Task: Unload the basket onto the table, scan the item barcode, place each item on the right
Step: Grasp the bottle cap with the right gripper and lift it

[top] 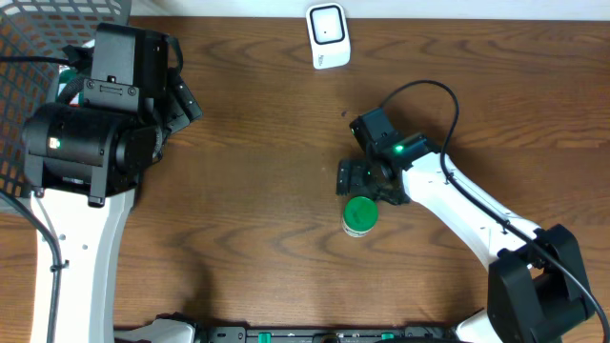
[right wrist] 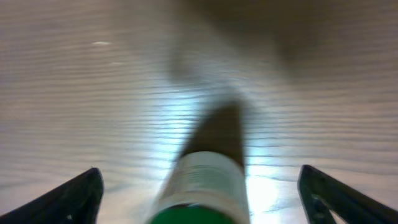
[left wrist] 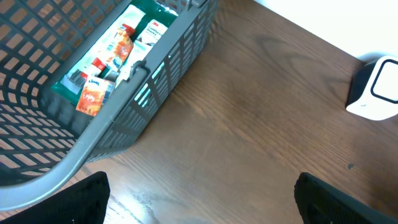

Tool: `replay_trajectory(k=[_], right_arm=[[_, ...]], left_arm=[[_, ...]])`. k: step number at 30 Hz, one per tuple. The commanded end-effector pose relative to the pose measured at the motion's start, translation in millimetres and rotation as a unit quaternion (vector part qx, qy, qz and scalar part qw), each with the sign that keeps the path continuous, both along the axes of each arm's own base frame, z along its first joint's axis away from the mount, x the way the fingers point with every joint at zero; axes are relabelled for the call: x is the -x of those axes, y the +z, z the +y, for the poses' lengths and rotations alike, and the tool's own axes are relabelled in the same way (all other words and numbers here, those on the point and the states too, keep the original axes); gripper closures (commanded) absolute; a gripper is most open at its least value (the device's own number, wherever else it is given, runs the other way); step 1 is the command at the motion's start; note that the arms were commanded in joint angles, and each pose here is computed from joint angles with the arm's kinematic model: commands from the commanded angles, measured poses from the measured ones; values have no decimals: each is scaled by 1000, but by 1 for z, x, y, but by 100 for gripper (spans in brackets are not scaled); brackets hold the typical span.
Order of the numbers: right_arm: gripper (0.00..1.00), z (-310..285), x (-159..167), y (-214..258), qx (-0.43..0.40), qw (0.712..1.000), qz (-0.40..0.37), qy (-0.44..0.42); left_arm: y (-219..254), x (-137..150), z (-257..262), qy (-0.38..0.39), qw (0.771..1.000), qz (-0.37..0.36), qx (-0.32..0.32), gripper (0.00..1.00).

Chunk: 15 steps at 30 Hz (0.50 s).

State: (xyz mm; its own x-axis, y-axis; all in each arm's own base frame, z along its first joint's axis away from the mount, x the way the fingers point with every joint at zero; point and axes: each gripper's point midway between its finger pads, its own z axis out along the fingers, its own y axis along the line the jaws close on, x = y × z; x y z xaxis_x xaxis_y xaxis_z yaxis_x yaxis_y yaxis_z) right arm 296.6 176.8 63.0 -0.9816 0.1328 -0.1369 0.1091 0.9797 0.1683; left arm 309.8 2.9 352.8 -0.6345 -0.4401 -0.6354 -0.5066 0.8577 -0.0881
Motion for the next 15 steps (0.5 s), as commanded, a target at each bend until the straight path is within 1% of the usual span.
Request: replay_trajectory(k=[1, 3, 4, 5, 7, 9, 13, 15], right_arm=[[12, 34, -6, 42, -62, 993, -43, 88], [19, 46, -7, 56, -74, 988, -62, 119], [23, 52, -6, 61, -79, 986, -69, 129], [30, 58, -4, 65, -83, 984, -74, 139], [48, 71, 2, 67, -85, 979, -82, 167], [69, 86, 14, 65, -83, 971, -85, 208], [97, 117, 47, 47, -65, 955, -69, 281], [99, 126, 61, 35, -49, 950, -60, 303]], left_arm=[[7, 2, 5, 11, 1000, -11, -3, 5], [7, 2, 5, 11, 1000, -11, -3, 5], [7, 2, 5, 11, 1000, -11, -3, 5], [7, 2, 5, 11, 1000, -11, -3, 5], [7, 2, 5, 11, 1000, -11, -3, 5], [7, 2, 5, 11, 1000, -11, -3, 5], [7, 2, 5, 11, 1000, -11, -3, 5], [7, 2, 5, 11, 1000, -11, -3, 5]])
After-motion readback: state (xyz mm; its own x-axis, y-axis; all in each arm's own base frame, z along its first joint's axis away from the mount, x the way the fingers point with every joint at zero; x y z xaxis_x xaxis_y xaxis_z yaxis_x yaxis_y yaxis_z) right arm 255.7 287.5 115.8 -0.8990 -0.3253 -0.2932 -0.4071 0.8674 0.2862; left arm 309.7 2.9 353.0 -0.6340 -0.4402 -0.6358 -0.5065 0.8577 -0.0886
